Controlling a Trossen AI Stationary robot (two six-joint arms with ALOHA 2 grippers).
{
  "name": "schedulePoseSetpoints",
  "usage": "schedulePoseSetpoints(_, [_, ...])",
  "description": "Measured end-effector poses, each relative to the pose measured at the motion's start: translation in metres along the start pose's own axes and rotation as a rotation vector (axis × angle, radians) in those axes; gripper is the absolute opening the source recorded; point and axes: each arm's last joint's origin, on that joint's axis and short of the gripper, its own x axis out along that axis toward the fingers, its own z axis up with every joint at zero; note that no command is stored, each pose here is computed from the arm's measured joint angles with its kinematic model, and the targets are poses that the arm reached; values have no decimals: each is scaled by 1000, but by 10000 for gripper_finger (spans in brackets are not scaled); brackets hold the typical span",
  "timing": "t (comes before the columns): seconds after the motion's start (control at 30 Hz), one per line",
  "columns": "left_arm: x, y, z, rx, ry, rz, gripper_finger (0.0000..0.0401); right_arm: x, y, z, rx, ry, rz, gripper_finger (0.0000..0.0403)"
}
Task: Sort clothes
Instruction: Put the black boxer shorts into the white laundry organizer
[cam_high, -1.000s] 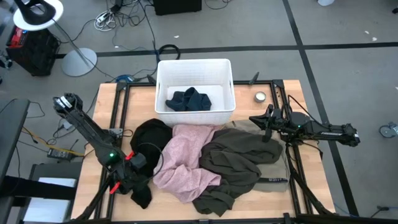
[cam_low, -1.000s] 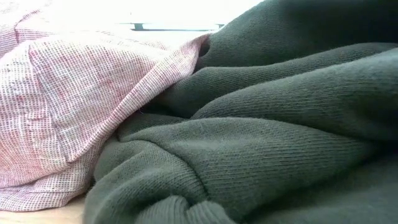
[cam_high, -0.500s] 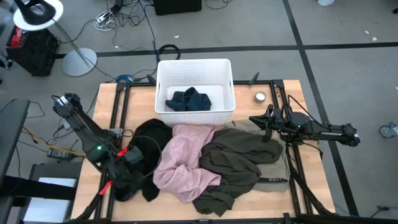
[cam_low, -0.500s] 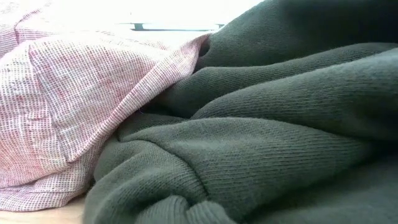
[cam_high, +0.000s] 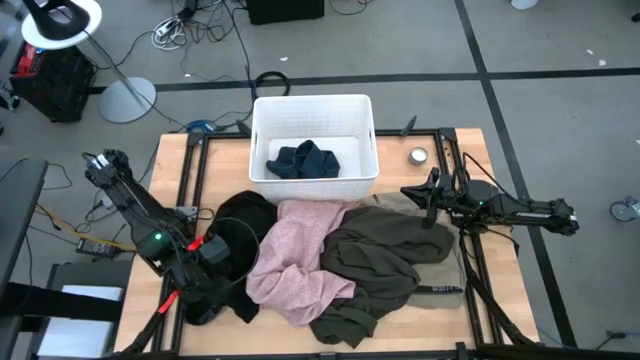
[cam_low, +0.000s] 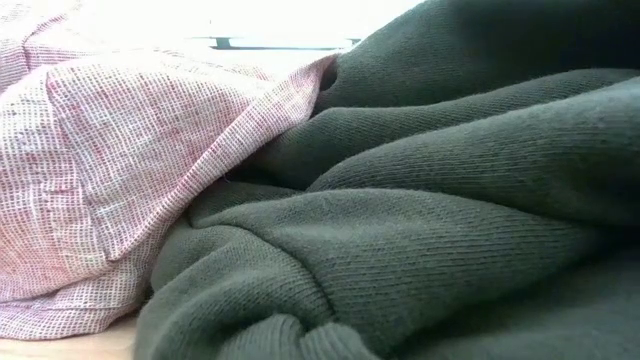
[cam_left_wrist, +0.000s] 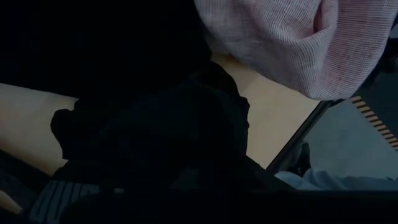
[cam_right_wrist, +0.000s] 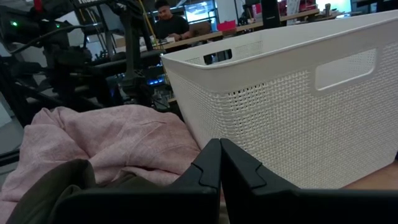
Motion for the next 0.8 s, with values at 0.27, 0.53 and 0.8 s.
schedulePoseSetpoints(0.27, [0,-2,0,-5,2,-24,2,0,0,0,0,0,0,7])
schedulePoseSetpoints(0.53, [0,-3,0,-7,23,-27,2,0,0,0,0,0,0,7])
schedulePoseSetpoints(0.8, [-29,-10,5,-5,-29,-50,2,0,0,0,0,0,0,7])
